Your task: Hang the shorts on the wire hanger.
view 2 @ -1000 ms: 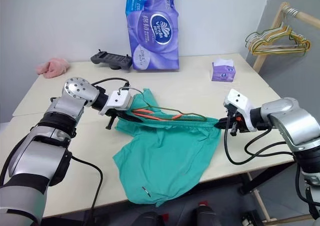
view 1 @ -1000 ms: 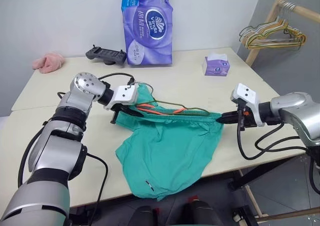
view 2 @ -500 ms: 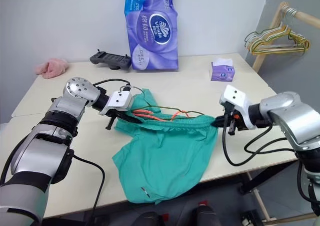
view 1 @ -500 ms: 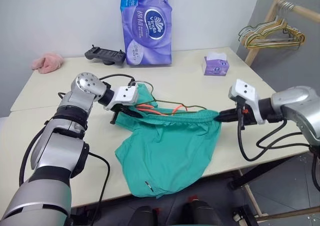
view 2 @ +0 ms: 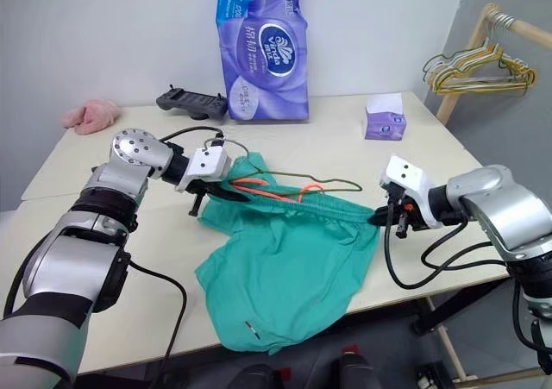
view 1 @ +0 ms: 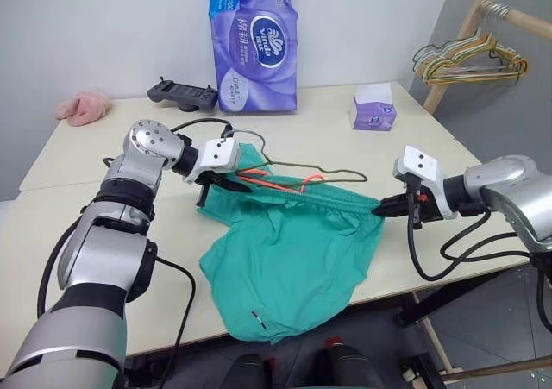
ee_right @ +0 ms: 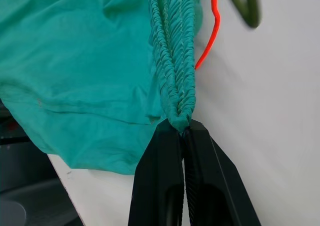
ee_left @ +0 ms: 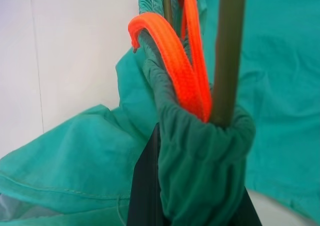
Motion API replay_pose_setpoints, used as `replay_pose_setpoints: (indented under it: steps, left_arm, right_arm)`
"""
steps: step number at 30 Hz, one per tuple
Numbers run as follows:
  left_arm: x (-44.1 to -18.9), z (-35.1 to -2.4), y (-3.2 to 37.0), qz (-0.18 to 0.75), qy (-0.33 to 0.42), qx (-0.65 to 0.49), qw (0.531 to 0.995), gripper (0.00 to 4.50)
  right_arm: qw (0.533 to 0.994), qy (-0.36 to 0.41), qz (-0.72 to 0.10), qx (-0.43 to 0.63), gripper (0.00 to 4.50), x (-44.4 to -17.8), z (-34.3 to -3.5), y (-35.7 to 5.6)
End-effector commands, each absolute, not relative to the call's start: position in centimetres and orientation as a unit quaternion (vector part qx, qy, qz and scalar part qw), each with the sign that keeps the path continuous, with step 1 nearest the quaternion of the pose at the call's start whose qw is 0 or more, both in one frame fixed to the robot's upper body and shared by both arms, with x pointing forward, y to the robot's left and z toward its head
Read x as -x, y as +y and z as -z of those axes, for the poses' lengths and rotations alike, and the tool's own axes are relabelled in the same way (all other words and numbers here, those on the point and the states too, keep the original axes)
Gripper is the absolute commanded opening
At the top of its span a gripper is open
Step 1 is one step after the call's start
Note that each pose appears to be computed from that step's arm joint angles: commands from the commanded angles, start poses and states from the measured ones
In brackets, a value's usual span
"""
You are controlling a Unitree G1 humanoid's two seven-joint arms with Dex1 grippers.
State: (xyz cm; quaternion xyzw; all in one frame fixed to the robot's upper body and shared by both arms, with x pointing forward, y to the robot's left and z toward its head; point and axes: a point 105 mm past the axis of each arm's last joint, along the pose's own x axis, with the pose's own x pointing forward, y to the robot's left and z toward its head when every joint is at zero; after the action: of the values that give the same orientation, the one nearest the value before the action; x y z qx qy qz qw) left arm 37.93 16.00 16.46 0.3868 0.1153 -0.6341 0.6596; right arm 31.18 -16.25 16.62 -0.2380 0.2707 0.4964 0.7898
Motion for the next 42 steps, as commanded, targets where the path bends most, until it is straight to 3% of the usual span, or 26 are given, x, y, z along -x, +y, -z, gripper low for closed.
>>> replay_pose_setpoints:
  steps: [1, 8, 24, 42]
  left_arm:
    - [-37.6, -17.5, 16.8, 0.637, 0.113, -0.391, 0.655, 0.00]
    - [-37.1, -16.2, 17.9, 0.636, 0.148, -0.406, 0.639, 0.00]
    - [-37.2, -14.9, 18.6, 0.624, 0.173, -0.439, 0.623, 0.00]
    - [-37.9, -16.3, 17.8, 0.615, 0.140, -0.422, 0.651, 0.00]
  right_arm:
    - [0.808, 0.267, -0.463, 0.251, 0.02, -32.3, -17.5, -17.7]
    - [0.813, 0.256, -0.455, 0.257, 0.02, -32.9, -18.2, -17.8]
    - [0.783, 0.206, -0.504, 0.302, 0.02, -31.2, -21.6, -14.2]
    - [0.764, 0.237, -0.511, 0.315, 0.02, -30.2, -19.9, -15.5]
